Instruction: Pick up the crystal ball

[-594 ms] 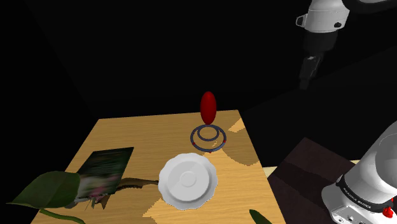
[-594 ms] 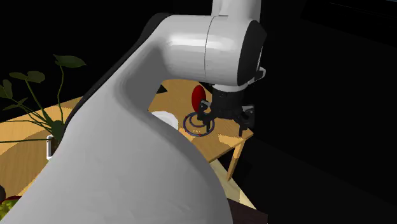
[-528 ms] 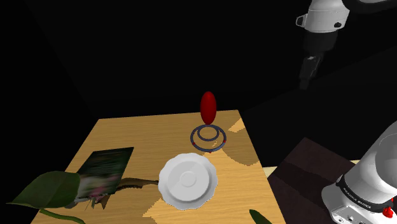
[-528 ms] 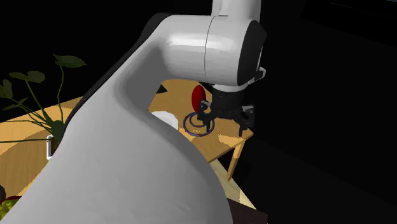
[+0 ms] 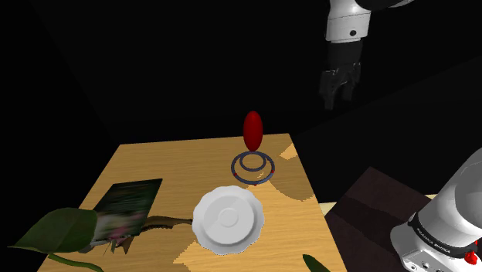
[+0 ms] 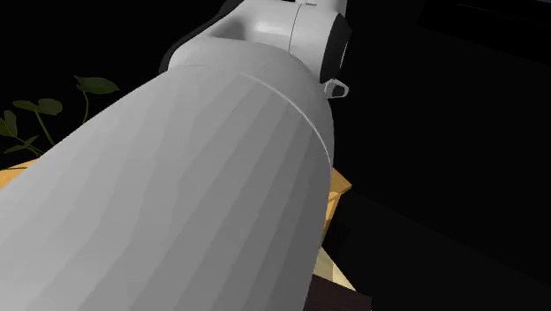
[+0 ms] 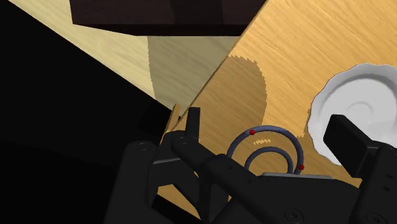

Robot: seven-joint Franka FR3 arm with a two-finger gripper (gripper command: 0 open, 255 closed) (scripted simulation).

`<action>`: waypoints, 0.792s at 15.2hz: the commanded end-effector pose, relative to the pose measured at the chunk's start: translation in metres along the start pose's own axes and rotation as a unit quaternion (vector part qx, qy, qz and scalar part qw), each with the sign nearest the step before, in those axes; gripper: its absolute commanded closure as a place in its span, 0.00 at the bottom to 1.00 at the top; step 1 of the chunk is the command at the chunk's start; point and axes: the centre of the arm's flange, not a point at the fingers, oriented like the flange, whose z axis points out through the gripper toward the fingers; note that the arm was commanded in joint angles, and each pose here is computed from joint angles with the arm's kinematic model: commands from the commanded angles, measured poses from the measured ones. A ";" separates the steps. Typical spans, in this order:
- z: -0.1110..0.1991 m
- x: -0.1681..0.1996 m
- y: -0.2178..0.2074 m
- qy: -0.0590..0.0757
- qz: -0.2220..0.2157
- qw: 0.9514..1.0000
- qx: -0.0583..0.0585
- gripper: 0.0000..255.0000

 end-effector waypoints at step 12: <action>0.016 0.161 -0.060 -0.097 0.167 0.974 0.119 0.00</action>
